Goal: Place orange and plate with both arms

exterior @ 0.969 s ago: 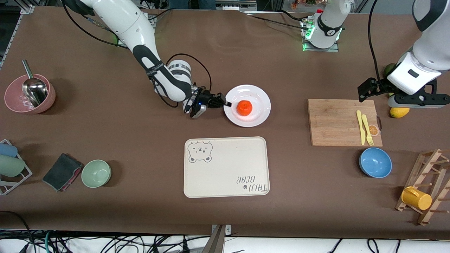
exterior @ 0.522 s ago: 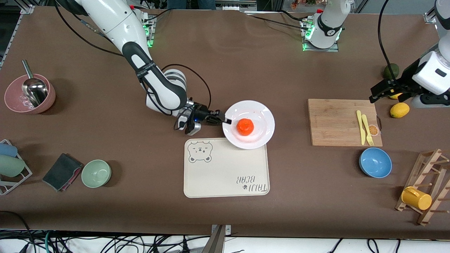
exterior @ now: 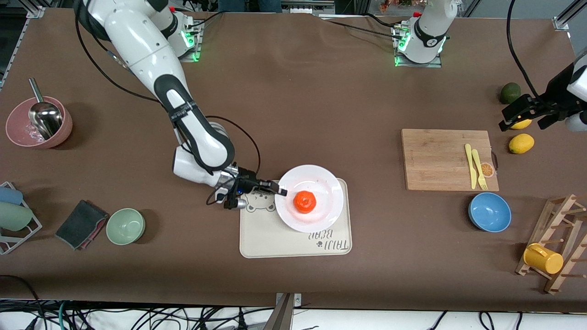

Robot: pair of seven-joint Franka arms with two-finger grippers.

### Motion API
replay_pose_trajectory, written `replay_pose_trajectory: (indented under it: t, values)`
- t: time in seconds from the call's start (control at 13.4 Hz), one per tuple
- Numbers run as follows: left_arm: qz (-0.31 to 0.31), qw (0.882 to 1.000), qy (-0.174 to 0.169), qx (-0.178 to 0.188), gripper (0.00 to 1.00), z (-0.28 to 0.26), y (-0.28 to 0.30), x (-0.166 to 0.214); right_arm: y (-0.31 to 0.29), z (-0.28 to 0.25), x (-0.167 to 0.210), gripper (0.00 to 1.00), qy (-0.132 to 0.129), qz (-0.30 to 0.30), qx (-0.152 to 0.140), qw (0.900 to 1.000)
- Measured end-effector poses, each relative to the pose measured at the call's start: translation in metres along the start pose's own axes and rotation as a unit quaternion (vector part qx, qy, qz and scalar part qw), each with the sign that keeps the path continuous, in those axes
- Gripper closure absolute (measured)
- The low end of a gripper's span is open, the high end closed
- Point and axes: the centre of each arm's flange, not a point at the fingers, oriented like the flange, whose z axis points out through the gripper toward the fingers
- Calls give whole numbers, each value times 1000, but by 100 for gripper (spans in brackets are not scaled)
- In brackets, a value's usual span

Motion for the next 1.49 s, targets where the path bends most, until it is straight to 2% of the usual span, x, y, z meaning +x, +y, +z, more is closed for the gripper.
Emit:
replay_pose_trajectory:
  t: [0.52, 0.75, 0.89, 1.04, 1.19, 1.34, 1.49]
  values:
    - [2, 1000, -4, 2, 0, 2, 1, 0, 18, 19, 18, 96, 1, 7, -6, 1000]
    - [3, 1000, -3, 14, 0, 2, -3, 0, 14, 12, 27, 68, -9, -50, -48, 998]
    - [2, 1000, -4, 14, 0, 2, -5, 0, 4, 5, 35, 44, -15, -95, -76, 992]
    - [3, 1000, -7, 15, 0, 5, -5, 1, -10, -5, 43, 23, -19, -133, -124, 983]
    - [3, 1000, -11, 16, 0, 8, -4, 2, -29, -16, 48, 1, -23, -166, -185, 968]
    - [4, 1000, -14, 17, 0, 12, -3, 3, -46, -30, 49, 0, -52, -203, -248, 946]
    - [5, 1000, -16, 17, 0, 14, -2, 4, -62, -59, 55, 0, -87, -226, -299, 923]
